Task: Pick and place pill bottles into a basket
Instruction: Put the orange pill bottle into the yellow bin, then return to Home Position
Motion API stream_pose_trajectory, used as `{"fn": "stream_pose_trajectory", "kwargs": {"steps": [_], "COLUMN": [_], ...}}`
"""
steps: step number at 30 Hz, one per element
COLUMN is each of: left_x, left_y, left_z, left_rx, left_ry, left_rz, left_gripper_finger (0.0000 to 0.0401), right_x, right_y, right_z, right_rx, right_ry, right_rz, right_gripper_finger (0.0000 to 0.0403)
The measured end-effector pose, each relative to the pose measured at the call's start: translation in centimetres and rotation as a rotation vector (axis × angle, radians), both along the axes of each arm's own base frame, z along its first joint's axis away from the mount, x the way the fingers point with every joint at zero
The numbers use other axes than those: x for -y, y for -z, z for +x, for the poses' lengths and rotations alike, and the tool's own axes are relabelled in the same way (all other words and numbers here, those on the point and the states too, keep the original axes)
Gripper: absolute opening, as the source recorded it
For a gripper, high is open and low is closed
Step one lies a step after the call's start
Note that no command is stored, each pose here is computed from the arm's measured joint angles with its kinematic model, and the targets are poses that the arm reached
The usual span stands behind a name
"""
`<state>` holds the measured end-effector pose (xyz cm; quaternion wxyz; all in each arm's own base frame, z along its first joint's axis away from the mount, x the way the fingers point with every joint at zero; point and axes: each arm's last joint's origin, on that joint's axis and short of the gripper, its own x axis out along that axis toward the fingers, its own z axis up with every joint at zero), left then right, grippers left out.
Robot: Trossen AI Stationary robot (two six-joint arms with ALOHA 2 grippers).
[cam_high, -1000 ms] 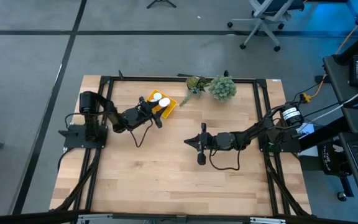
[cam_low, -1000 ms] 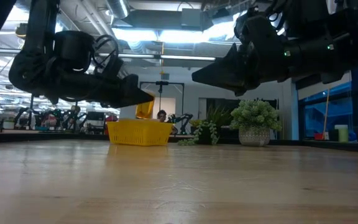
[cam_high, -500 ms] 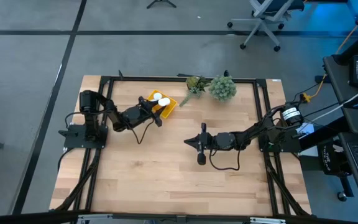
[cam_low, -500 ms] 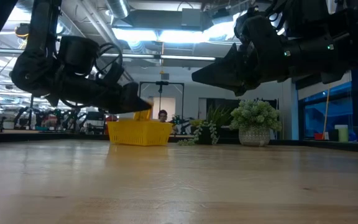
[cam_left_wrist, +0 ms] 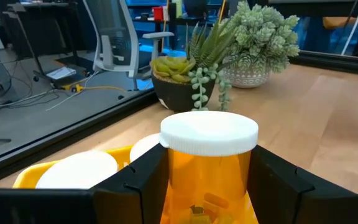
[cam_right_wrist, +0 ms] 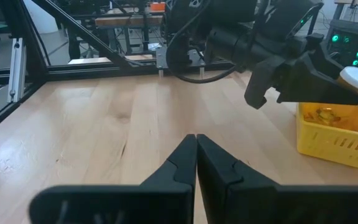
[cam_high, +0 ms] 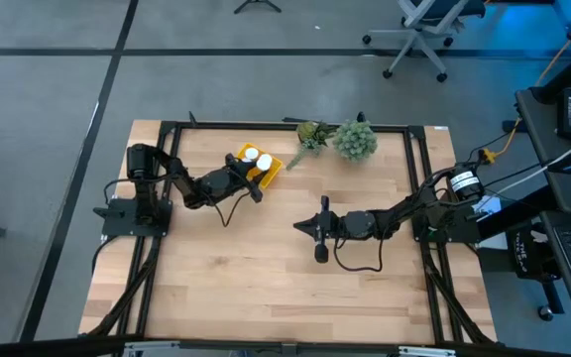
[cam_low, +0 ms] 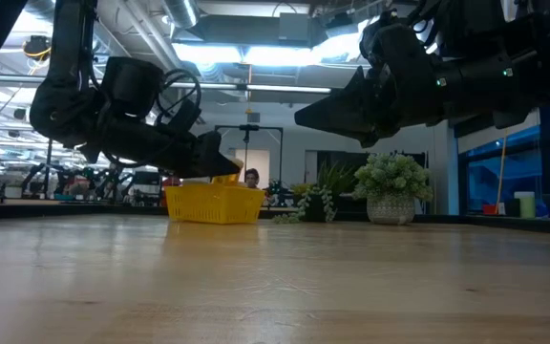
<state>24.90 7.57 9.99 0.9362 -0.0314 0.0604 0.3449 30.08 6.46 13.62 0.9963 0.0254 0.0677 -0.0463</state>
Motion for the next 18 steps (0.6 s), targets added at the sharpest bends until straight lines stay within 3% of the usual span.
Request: {"fn": "stream_pose_trajectory", "kwargs": {"steps": [11, 18], "left_x": [0.01, 0.01], "left_y": [0.19, 0.2], "left_z": [-0.03, -0.04], "left_rx": [-0.02, -0.02], "left_ry": [0.0, 0.001], "left_rz": [-0.005, -0.006], "left_gripper_finger": [0.0231, 0.0235], "right_x": [0.0, 0.0], "right_y": [0.01, 0.01], "right_z": [0.0, 0.0], "right_rx": [-0.001, -0.001], "right_ry": [0.0, 0.0], "right_rz": [0.0, 0.0], "right_gripper_finger": [0.0017, 0.0017]}}
